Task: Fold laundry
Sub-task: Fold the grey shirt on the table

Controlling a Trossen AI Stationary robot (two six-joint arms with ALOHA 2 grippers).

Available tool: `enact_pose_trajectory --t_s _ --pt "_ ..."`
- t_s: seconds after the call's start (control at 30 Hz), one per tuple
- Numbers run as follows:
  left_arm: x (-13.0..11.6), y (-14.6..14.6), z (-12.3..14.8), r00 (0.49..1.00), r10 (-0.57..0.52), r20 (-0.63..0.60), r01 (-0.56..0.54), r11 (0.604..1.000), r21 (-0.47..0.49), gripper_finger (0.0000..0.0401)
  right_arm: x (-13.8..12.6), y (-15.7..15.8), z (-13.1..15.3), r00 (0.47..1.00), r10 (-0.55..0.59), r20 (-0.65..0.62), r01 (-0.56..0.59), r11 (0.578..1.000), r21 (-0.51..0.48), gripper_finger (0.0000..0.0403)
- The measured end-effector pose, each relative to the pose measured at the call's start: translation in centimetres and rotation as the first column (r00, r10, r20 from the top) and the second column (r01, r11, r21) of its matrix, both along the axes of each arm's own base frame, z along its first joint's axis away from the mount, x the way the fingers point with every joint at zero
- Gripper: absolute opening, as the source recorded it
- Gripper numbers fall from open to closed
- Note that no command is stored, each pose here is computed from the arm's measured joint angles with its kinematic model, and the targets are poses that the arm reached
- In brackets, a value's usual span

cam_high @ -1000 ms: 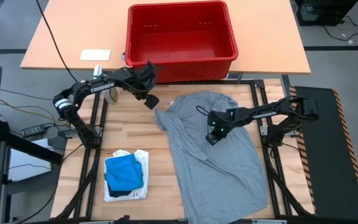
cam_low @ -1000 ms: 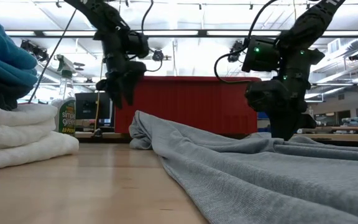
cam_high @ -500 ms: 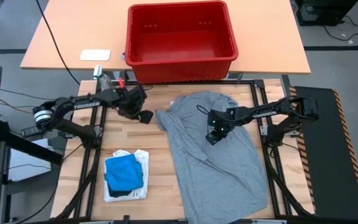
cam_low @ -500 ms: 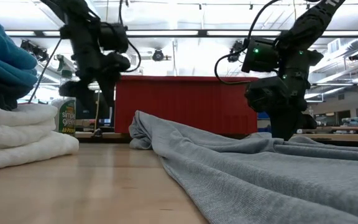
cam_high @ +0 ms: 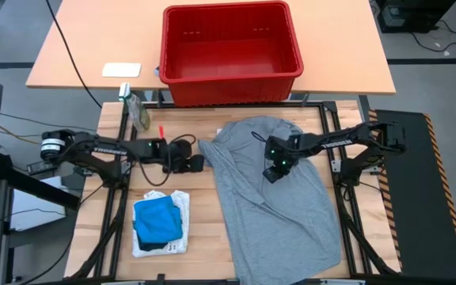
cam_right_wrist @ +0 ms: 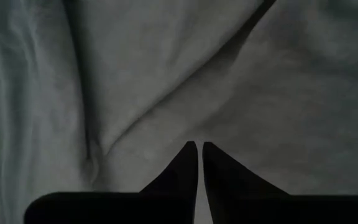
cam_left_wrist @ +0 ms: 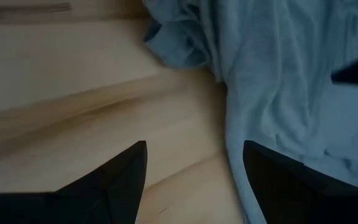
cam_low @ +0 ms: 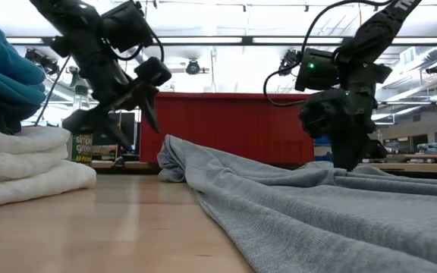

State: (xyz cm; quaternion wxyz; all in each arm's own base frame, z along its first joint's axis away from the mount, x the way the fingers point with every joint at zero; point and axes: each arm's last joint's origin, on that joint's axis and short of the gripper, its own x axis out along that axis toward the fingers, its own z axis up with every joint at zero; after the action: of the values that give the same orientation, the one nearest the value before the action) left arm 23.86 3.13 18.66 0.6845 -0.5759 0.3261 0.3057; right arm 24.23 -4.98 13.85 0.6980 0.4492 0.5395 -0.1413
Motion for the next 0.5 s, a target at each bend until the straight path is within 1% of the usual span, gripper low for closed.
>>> enact_pose_trajectory --t_s 0.1,0.2,0.27,0.33,0.4,0.5 --pt "0.0 -0.7 -0.4 0.999 0.049 -0.015 -0.049 0.999 -0.001 0.0267 0.0 0.5 0.0 1.0 0.031 0.0 -0.031 0.999 0.04 0.0034" --pt "0.1 -1.5 -0.8 0.998 0.054 -0.036 -0.055 0.998 -0.015 0.0267 -0.1 1.0 0.0 0.998 0.057 -0.008 -0.056 0.996 0.069 0.0034" --pt "0.6 -2.0 -1.1 0.998 0.059 -0.022 -0.06 0.998 -0.027 0.0267 -0.2 1.3 0.0 0.997 0.071 -0.022 -0.069 0.995 0.073 0.0034" --pt "0.9 -2.8 -1.6 0.998 0.056 -0.037 -0.057 0.998 -0.038 0.0267 -0.3 1.7 0.0 0.996 0.083 -0.034 -0.081 0.994 0.073 0.0034" --pt "1.5 -3.5 -2.1 0.999 0.05 -0.014 -0.051 0.997 -0.055 0.0267 -0.4 2.1 0.2 0.995 0.093 -0.042 -0.09 0.994 0.07 0.0034" --pt "2.3 -4.6 -3.0 0.999 0.044 -0.003 -0.044 0.996 -0.08 0.0267 -0.4 2.7 0.5 0.995 0.087 -0.051 -0.084 0.995 0.06 0.0034"
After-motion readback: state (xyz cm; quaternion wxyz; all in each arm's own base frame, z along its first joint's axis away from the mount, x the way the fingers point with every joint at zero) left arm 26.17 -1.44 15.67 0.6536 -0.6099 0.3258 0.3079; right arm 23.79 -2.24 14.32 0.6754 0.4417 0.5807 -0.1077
